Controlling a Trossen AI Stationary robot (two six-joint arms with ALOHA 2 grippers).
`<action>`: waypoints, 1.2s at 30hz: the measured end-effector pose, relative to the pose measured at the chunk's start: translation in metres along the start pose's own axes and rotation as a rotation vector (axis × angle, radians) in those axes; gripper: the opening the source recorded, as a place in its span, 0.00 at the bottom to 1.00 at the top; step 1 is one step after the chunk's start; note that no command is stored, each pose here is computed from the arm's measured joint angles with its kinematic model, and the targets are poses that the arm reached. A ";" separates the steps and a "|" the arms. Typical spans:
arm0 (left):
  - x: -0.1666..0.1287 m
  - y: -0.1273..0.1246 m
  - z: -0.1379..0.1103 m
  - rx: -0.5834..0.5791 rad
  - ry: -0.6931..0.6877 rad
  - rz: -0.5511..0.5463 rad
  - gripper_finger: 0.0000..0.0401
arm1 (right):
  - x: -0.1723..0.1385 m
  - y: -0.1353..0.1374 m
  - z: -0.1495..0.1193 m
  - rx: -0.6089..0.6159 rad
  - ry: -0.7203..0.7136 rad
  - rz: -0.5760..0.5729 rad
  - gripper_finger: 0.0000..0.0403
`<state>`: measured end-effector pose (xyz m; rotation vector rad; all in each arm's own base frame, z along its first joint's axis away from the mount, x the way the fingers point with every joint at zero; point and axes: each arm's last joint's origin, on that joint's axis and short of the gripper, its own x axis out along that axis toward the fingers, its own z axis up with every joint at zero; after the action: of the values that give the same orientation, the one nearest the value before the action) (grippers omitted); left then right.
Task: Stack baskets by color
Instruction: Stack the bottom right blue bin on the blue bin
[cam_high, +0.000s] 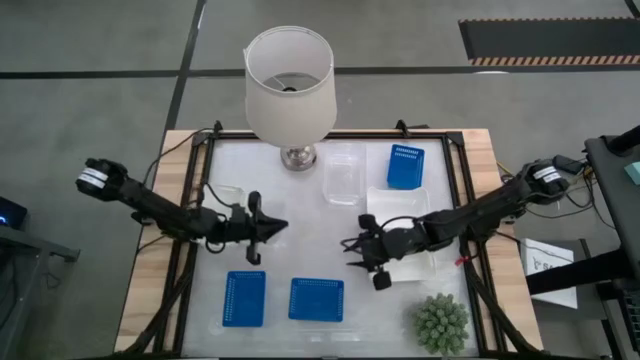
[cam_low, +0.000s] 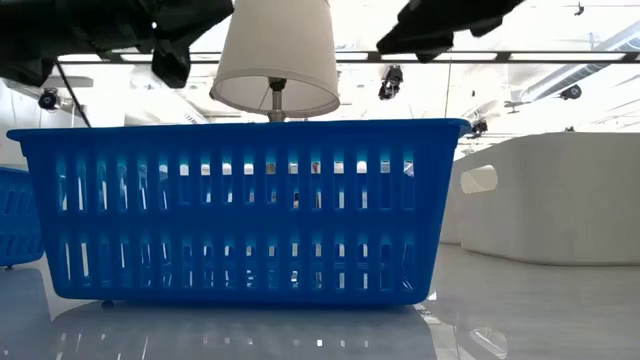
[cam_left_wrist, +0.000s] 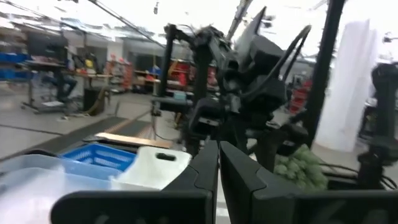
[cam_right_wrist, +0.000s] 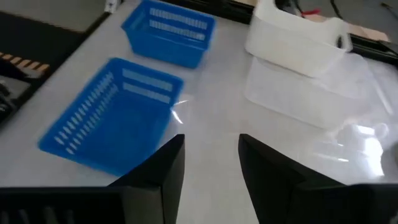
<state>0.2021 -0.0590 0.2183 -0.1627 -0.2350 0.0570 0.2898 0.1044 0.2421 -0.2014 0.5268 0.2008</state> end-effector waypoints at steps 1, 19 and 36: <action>0.003 -0.004 -0.001 -0.001 0.006 -0.011 0.00 | 0.002 0.004 0.002 0.005 0.015 0.010 0.38; 0.008 -0.032 -0.012 -0.005 0.061 -0.104 0.00 | 0.071 0.047 0.012 0.039 0.187 0.070 0.44; 0.005 -0.030 -0.010 -0.002 0.053 -0.101 0.00 | 0.111 0.056 0.023 0.005 0.211 0.069 0.44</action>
<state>0.2110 -0.0900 0.2147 -0.1539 -0.1897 -0.0473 0.3814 0.1790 0.1967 -0.2007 0.7446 0.2469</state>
